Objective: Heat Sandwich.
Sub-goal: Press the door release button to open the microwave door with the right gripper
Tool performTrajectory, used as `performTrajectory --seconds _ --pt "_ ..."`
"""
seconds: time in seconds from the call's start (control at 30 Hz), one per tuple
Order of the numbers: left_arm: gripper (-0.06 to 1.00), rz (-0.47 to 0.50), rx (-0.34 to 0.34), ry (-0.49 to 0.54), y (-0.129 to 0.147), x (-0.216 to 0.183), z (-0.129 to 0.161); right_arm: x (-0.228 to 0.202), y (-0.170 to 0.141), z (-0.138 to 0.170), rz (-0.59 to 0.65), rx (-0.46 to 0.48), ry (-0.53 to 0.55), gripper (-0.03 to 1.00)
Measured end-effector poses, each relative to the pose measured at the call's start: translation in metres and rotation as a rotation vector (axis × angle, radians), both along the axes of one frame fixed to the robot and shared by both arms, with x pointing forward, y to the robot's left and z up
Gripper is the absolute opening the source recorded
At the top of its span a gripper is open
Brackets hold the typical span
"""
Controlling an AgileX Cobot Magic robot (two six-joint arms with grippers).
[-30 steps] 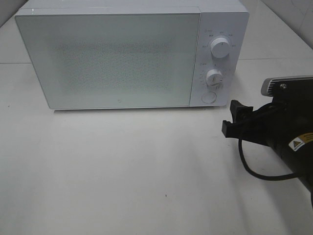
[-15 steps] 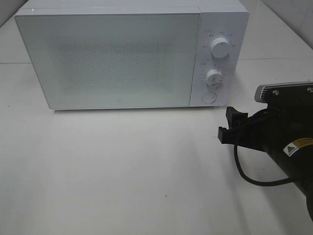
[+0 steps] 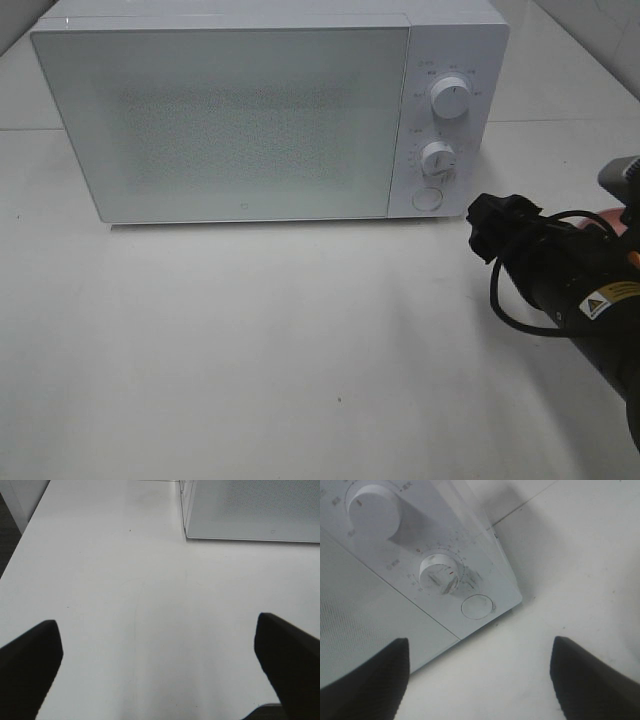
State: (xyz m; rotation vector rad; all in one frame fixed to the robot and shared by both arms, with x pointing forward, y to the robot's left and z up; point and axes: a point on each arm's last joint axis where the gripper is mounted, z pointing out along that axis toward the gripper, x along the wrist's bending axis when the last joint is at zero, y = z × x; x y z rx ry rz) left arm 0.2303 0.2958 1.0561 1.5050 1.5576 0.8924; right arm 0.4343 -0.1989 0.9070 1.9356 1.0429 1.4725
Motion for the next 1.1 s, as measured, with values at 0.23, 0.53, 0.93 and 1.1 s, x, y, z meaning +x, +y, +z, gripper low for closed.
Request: performTrajectory --seconds 0.23,0.53,0.93,1.1 --pt "0.99 0.000 0.000 0.000 0.0000 0.0000 0.0000 0.0000 0.0000 0.0000 -0.129 0.413 0.028 0.74" --pt "0.99 0.000 0.000 0.000 0.0000 0.0000 0.0000 0.0000 0.0000 0.0001 -0.228 0.732 0.049 0.62" --pt "0.99 0.000 0.000 0.000 0.0000 0.0000 0.0000 0.0000 0.0003 0.0001 -0.245 0.797 0.054 0.06" --pt "0.99 0.000 0.000 0.000 0.0000 0.0000 0.0000 0.0000 0.0003 0.0001 -0.245 0.798 0.054 0.01"
